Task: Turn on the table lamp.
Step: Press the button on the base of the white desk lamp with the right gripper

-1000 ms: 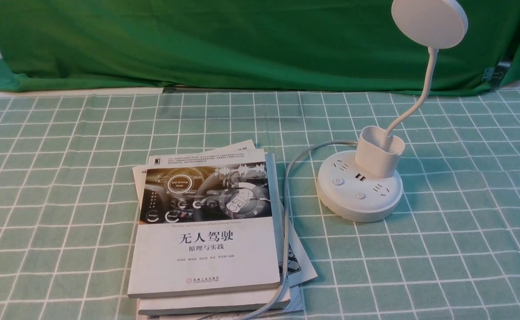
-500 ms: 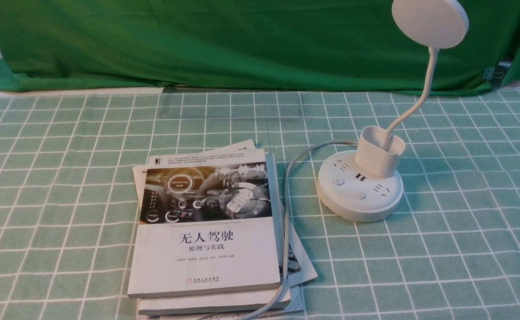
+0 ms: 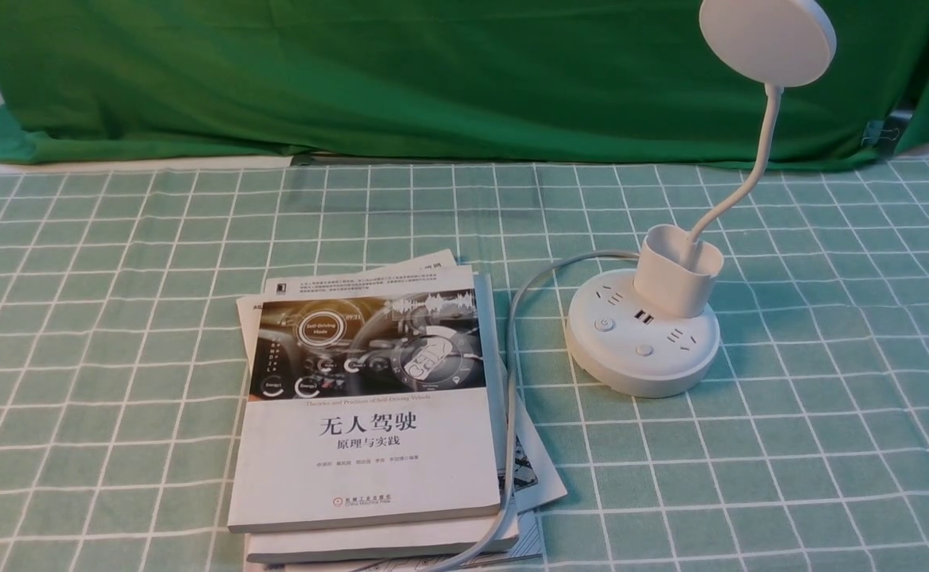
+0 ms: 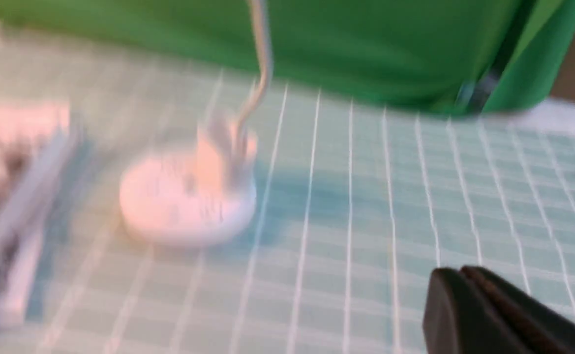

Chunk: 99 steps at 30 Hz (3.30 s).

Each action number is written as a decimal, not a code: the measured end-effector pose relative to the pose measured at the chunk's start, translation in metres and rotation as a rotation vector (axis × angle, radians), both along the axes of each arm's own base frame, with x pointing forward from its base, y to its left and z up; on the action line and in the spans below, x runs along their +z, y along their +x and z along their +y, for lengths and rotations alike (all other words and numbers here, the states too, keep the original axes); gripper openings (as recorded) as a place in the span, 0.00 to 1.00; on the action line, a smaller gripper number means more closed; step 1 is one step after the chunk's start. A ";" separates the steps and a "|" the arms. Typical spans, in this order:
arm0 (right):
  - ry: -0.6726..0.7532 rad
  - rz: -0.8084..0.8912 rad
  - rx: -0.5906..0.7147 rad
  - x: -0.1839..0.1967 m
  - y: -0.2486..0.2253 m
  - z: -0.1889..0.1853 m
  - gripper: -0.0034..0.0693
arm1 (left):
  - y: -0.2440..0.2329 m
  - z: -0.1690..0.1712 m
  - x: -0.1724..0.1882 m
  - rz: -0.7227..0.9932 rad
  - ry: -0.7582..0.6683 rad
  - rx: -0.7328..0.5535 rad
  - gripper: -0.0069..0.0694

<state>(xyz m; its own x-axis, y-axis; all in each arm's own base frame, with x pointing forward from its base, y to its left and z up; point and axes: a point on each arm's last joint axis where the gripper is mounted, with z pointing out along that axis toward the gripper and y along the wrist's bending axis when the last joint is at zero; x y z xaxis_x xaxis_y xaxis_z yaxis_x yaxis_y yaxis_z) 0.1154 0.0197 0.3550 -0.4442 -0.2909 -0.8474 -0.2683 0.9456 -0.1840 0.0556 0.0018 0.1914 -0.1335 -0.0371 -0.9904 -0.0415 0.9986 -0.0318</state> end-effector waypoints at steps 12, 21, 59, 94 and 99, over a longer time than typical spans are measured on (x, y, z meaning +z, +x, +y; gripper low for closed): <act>-0.137 0.355 0.240 -0.009 0.098 0.063 0.08 | 0.000 0.000 0.000 0.000 0.000 0.000 0.12; -0.018 0.337 0.212 -0.039 0.141 0.085 0.08 | 0.000 0.000 0.000 0.000 0.000 0.000 0.12; 0.201 0.343 0.023 -0.178 0.221 0.116 0.08 | 0.000 0.000 0.000 0.000 0.000 0.000 0.12; 0.155 0.387 0.107 -0.174 0.225 0.131 0.09 | 0.000 0.000 0.000 0.000 0.000 0.000 0.12; 0.146 0.413 0.111 -0.179 0.224 0.131 0.09 | 0.000 0.000 0.000 0.000 0.000 0.000 0.12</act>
